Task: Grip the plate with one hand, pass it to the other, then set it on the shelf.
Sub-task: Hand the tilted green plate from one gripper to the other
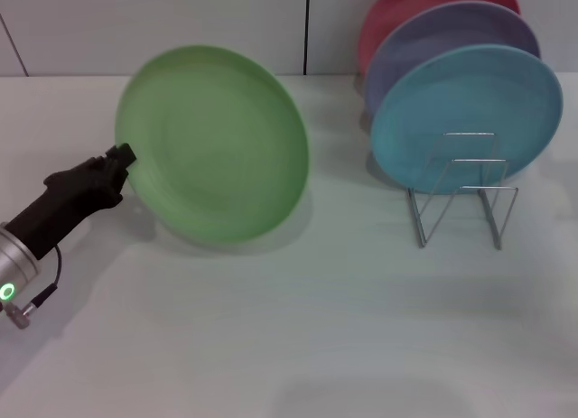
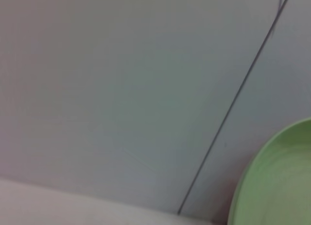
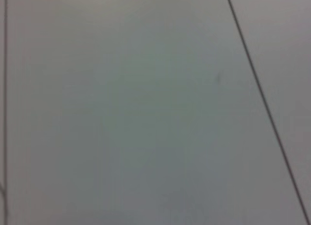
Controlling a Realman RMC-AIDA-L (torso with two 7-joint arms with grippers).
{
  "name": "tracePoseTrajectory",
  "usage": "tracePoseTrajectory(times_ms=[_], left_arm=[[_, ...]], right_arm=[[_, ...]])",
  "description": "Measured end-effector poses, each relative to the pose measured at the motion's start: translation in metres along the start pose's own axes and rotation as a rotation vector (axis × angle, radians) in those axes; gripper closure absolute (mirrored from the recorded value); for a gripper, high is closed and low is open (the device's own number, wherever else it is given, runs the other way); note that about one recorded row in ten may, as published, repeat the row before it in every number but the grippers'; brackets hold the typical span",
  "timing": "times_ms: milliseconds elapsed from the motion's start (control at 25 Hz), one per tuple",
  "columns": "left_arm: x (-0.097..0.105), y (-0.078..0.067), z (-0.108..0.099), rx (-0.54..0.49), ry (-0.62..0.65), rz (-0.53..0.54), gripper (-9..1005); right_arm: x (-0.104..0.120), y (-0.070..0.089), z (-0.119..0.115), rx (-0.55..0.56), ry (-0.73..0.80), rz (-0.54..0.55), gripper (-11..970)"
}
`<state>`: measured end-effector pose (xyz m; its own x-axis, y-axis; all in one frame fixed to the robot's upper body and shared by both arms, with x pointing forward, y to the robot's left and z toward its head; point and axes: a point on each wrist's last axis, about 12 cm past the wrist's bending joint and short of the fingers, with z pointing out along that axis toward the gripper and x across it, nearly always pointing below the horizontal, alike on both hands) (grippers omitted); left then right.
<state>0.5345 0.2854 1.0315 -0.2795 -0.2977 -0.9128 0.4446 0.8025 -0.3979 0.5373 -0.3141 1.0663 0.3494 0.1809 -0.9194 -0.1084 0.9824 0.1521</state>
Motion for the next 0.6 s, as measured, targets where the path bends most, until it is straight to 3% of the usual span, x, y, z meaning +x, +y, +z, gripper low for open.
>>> tracePoseTrajectory(times_ms=[320,600], left_arm=[[0.007,-0.003,-0.010,-0.018,-0.094,0.081,964],[0.011,-0.006,-0.006,-0.027,-0.101,0.148,964]], right_arm=[[0.005,0.010,-0.024,-0.003,0.004,0.050,239],[0.014,0.034,-0.041,-0.116,0.059,0.042,240]])
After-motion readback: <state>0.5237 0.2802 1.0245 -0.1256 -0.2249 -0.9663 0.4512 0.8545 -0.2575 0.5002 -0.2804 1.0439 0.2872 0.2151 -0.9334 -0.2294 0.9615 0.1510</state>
